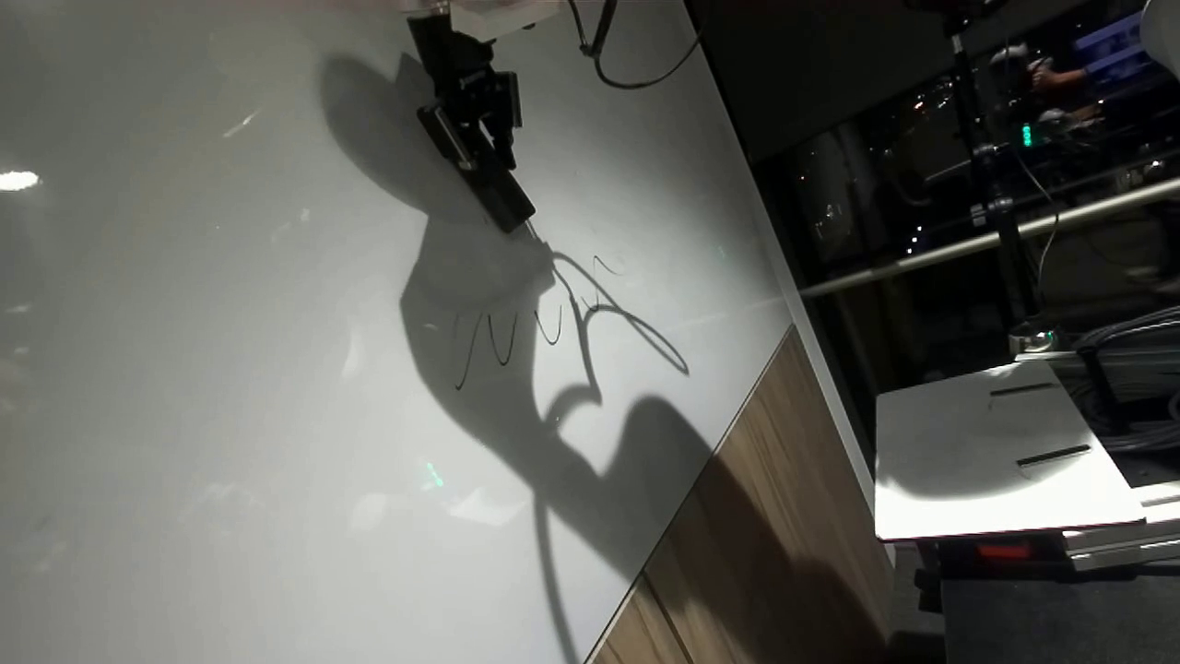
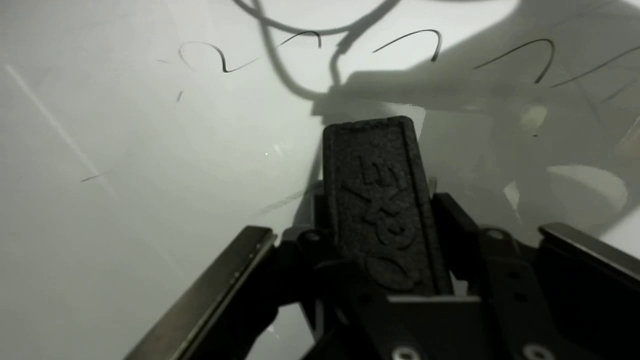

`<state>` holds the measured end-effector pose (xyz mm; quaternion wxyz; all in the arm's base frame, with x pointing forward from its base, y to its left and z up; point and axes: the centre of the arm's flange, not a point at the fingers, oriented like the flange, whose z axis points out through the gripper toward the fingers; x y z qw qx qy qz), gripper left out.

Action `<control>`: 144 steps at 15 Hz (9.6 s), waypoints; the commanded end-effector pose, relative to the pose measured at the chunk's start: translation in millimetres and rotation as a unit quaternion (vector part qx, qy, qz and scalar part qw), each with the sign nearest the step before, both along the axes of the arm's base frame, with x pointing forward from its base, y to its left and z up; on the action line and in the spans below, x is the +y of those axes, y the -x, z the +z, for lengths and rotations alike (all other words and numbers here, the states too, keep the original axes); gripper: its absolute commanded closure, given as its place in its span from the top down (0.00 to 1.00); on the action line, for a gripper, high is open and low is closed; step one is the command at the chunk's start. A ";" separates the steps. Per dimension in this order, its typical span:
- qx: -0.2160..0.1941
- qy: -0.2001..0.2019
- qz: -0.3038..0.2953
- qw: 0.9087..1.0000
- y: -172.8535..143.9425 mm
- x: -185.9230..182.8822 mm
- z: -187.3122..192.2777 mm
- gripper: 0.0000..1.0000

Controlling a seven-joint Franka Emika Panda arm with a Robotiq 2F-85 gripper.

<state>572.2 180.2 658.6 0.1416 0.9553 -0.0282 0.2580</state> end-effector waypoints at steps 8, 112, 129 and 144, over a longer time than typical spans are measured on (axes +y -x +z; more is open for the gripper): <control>-0.070 0.053 -0.010 0.996 13.8 42.0 -30.0 0.28; 0.103 0.030 0.054 0.993 60.1 -147.1 -225.6 0.28; 0.370 0.069 0.037 0.926 186.3 -97.4 -331.5 0.28; 0.439 -0.003 -0.032 0.898 162.2 -75.8 -406.4 0.28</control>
